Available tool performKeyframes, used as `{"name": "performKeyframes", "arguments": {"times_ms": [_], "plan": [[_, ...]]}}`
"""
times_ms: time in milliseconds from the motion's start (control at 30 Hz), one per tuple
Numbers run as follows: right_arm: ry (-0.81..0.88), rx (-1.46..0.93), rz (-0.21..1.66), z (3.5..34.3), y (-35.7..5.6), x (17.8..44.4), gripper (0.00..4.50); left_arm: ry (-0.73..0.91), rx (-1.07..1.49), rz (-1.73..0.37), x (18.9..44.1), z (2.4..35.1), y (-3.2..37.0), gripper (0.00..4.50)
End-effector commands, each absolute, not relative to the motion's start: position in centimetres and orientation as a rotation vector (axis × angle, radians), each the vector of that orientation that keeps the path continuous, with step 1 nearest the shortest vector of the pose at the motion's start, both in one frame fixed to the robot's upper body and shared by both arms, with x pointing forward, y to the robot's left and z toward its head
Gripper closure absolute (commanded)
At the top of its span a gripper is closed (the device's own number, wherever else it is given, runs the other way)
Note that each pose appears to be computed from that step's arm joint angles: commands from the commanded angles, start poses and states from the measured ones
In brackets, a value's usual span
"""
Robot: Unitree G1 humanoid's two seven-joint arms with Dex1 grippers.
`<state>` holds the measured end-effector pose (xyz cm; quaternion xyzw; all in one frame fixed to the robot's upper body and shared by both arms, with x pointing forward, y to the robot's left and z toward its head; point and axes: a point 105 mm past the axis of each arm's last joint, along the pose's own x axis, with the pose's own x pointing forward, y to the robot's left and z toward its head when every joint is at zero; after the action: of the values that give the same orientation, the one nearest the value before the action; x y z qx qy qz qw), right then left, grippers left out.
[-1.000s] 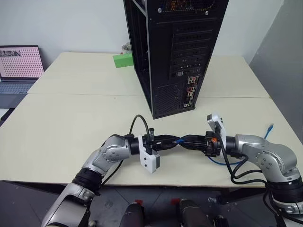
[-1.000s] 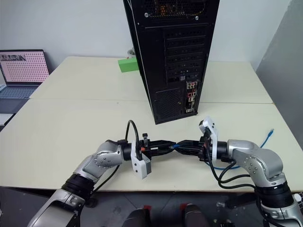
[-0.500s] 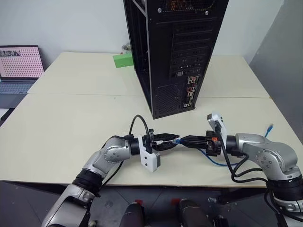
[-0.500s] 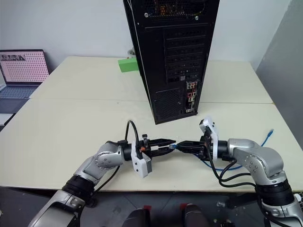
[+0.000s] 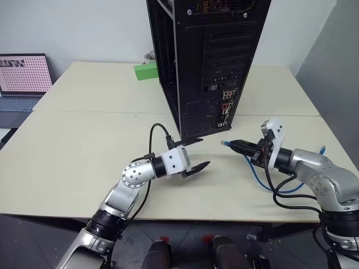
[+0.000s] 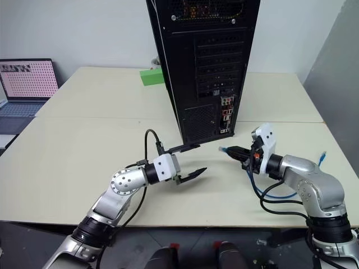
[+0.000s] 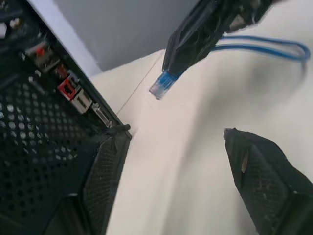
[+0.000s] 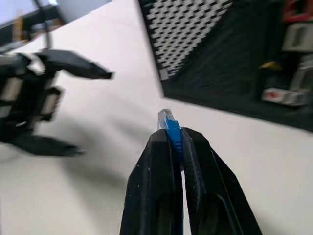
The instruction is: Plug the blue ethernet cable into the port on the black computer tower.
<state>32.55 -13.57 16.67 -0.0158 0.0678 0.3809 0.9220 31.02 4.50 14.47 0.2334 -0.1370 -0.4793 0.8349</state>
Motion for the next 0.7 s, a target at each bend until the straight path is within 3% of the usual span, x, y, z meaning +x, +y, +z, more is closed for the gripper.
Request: {"name": "performKeyframes", "arguments": {"times_ms": [33,300,700], "plan": [[-0.006,-0.103,0.645,19.6,-13.5,33.4,4.50,-0.282,0.420,-0.896,31.5,16.7,4.2,0.87],[-0.074,-0.042,0.394,21.1,-13.0,36.2,4.50,-0.247,0.365,-0.781,32.3,17.5,3.7,0.87],[-0.080,-0.015,0.337,21.4,-11.8,38.4,4.50,-0.216,0.249,-0.701,33.0,18.5,3.3,0.87]]}}
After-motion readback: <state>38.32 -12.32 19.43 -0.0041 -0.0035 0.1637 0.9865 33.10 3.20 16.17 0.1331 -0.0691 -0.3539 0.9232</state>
